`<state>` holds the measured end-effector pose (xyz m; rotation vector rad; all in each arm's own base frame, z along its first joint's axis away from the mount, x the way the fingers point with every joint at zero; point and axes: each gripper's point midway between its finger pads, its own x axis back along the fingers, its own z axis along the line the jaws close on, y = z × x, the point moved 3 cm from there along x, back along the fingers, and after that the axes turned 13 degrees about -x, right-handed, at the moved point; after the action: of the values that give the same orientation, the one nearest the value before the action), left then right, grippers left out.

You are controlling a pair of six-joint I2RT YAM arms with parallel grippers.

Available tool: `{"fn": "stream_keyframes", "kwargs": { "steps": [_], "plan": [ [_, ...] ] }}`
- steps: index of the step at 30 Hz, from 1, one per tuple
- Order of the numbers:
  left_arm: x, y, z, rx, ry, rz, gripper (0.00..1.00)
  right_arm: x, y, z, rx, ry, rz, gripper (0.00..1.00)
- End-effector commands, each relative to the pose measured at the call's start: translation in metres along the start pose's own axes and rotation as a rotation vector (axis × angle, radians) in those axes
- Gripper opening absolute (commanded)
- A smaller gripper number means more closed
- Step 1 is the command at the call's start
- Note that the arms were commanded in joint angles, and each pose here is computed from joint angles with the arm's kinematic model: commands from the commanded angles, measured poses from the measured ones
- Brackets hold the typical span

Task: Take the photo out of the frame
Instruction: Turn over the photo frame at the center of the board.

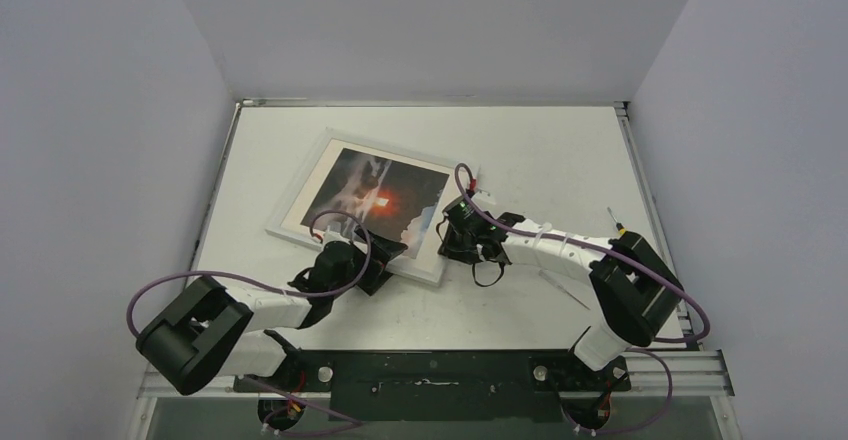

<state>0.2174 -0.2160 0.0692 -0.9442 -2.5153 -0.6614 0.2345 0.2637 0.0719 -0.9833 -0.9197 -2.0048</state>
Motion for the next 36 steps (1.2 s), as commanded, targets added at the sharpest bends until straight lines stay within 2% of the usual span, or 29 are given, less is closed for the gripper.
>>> {"fn": "stream_keyframes", "kwargs": {
  "steps": [1, 3, 5, 7, 10, 14, 18, 20, 24, 26, 30, 36],
  "plan": [
    [-0.004, 0.011, -0.036, 0.015, -0.193, -0.072, 0.9, 0.031, 0.012, 0.045, -0.032, 0.206, -0.037, 0.05],
    [-0.005, 0.014, -0.042, 0.015, -0.232, -0.092, 0.85, 0.034, 0.011, 0.046, -0.034, 0.219, -0.032, 0.05],
    [-0.004, 0.018, -0.049, 0.01, -0.276, -0.116, 0.75, 0.034, 0.011, 0.045, -0.036, 0.221, -0.032, 0.05],
    [-0.002, 0.022, -0.053, 0.004, -0.3, -0.149, 0.6, 0.036, 0.011, 0.044, -0.032, 0.22, -0.032, 0.05],
    [0.002, 0.027, -0.055, -0.019, -0.303, -0.184, 0.47, 0.038, 0.013, 0.038, -0.027, 0.213, -0.05, 0.05],
    [0.009, 0.033, -0.061, -0.066, -0.28, -0.209, 0.39, 0.04, 0.02, 0.028, -0.018, 0.204, -0.086, 0.06],
    [0.015, 0.037, -0.059, -0.102, -0.237, -0.228, 0.37, 0.044, 0.025, 0.024, 0.016, 0.236, -0.11, 0.14],
    [0.019, 0.039, -0.058, -0.113, -0.222, -0.237, 0.37, 0.049, 0.026, 0.025, 0.029, 0.277, -0.121, 0.25],
    [0.024, 0.04, -0.058, -0.12, -0.214, -0.246, 0.37, 0.058, 0.029, 0.026, 0.014, 0.377, -0.146, 0.64],
    [0.026, 0.041, -0.06, -0.118, -0.218, -0.252, 0.37, 0.06, 0.023, 0.024, 0.014, 0.418, -0.125, 0.79],
    [0.029, 0.042, -0.063, -0.116, -0.23, -0.256, 0.37, 0.06, 0.021, 0.027, -0.01, 0.464, -0.12, 0.89],
    [0.033, 0.042, -0.072, -0.104, -0.258, -0.244, 0.37, 0.053, 0.01, 0.04, -0.101, 0.61, -0.038, 1.0]
  ]
}}
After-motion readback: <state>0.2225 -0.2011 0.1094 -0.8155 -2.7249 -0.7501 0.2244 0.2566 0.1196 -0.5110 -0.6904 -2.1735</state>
